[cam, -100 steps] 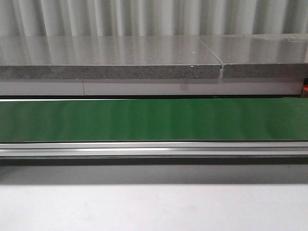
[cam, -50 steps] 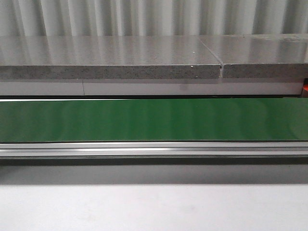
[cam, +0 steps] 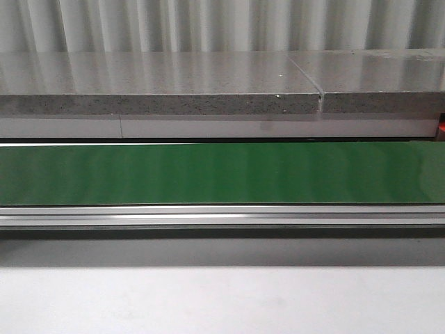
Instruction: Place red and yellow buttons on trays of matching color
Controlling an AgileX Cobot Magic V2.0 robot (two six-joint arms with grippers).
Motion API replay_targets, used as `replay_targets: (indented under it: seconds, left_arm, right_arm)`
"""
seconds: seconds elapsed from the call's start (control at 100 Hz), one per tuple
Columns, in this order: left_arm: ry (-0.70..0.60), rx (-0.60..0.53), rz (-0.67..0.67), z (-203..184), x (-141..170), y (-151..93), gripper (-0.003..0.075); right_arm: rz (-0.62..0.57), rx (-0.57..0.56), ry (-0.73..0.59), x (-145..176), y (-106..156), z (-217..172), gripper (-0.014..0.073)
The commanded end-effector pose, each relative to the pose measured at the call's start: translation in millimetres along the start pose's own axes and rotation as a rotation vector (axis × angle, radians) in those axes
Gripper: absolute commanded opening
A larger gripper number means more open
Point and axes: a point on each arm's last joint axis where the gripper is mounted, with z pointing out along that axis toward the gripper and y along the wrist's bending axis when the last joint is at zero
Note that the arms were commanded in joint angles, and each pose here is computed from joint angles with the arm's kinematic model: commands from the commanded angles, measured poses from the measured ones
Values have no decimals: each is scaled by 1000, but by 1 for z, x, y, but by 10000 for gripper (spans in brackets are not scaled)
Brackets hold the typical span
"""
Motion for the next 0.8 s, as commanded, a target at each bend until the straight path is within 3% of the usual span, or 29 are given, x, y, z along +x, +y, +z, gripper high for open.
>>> replay_targets:
  seconds: [0.0,0.68,0.79]
  left_arm:
    - [-98,-4,-8,-3,-15,0,-20]
    - [-91,-5,-9,1,-15,0,-19]
    - [-72,-3,-9,3,-13,0,29]
  right_arm:
    - [-15,12,-82,-11,-1,-6,-68]
    - [-15,10,-74,-10,0,-6,-68]
    - [-15,10,-74,-10,0,-6,-68]
